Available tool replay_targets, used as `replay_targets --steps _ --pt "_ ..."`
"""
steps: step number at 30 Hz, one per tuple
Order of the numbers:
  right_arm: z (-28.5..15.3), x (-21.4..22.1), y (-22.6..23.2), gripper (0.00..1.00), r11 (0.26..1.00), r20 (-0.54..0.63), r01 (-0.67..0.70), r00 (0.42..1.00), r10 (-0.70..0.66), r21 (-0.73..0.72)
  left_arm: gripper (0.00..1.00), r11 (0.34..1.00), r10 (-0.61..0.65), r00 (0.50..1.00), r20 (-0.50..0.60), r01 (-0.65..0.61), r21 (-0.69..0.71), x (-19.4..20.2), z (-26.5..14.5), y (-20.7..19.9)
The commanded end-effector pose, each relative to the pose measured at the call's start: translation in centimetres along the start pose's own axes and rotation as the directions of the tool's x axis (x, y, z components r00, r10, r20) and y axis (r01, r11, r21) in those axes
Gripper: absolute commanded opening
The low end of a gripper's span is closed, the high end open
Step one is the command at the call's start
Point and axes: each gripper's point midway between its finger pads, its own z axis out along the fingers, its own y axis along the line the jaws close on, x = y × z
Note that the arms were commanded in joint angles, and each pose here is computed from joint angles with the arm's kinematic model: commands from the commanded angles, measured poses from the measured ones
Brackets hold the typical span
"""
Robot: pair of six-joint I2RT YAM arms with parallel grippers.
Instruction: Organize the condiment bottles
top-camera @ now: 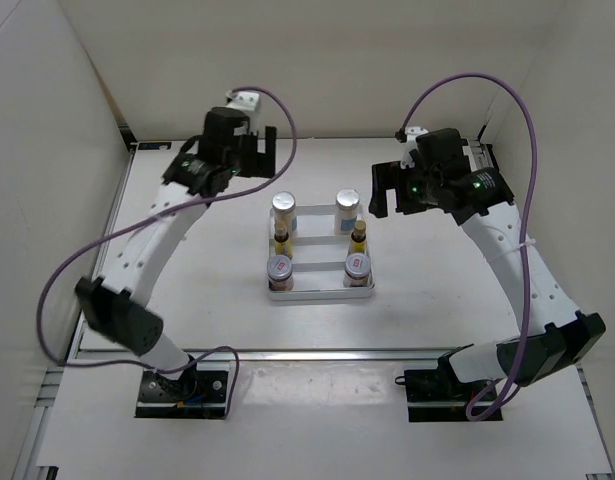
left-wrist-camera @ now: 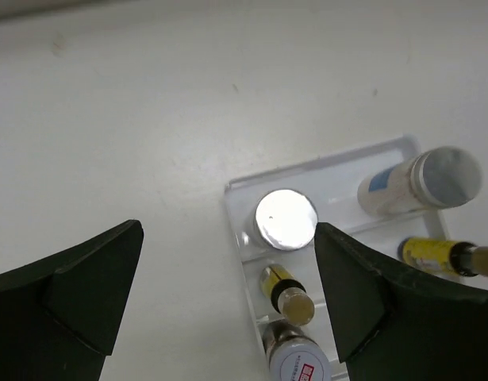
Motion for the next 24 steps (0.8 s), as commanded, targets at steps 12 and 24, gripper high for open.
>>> replay_targets --steps 12,24 --pt "-1.8 1.4 -4.7 1.00 0.966 0.080 -0.099 0.993 0.082 0.237 1.00 0.934 -0.042 0.914 0.404 0.179 -0.308 5.1 -16.5 11.0" --pt "-3.3 6.0 -9.0 1.00 0.879 0.143 -0.236 0.971 0.193 0.415 1.00 0.918 -0.015 0.835 0.550 0.230 -0.324 13.6 -16.4 13.1"
